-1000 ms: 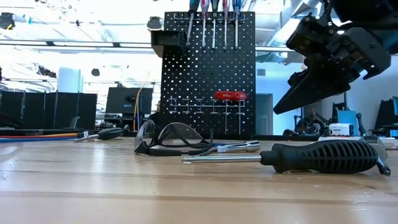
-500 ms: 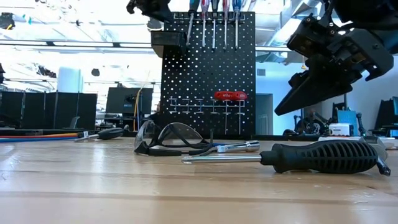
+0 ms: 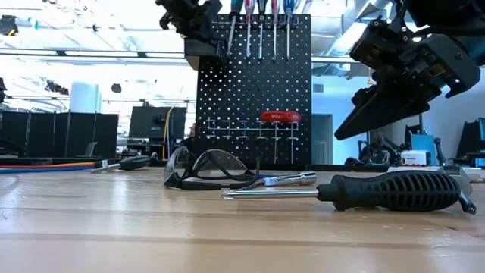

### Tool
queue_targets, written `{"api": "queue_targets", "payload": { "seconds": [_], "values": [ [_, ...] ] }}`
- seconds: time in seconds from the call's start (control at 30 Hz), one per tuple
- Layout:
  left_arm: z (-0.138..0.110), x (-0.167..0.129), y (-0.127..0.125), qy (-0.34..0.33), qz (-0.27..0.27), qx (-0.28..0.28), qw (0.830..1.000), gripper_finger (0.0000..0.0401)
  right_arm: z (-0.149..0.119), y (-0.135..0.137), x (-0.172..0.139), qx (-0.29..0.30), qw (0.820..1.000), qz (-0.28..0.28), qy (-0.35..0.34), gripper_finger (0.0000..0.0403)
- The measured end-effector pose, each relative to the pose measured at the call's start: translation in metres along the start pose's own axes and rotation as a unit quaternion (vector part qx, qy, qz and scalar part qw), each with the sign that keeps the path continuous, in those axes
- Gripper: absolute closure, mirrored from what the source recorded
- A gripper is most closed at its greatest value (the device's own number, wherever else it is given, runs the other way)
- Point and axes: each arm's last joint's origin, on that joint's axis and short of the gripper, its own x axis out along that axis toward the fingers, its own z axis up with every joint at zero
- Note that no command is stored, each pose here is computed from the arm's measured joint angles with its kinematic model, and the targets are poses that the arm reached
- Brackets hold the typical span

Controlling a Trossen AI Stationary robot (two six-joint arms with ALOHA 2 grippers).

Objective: Hang tools onto peg board
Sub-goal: Put the silver extension bar into the black bin on the black pegboard

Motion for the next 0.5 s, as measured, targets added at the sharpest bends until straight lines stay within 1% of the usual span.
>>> {"api": "queue_targets", "payload": {
  "seconds": [0.13, 0.27, 0.4, 0.5],
  "values": [
    [0.003, -0.006, 0.005, -0.007, 0.000, 0.005, 1.000, 0.0242, 0.000, 0.000, 0.000, 0.000, 1.000, 0.000, 0.000, 0.0232],
    [0.016, -0.023, 0.013, -0.021, -0.007, -0.006, 1.000, 0.0205, 0.000, 0.000, 0.000, 0.000, 1.000, 0.000, 0.000, 0.0232],
    [0.032, -0.052, 0.015, -0.050, -0.034, -0.011, 0.998, 0.0196, 0.000, 0.000, 0.000, -0.003, 1.000, 0.000, 0.000, 0.0232],
    [0.035, -0.075, 0.008, -0.072, -0.072, -0.001, 0.995, 0.0196, 0.000, 0.001, 0.000, -0.007, 1.000, 0.001, 0.000, 0.0232]
  ]
}}
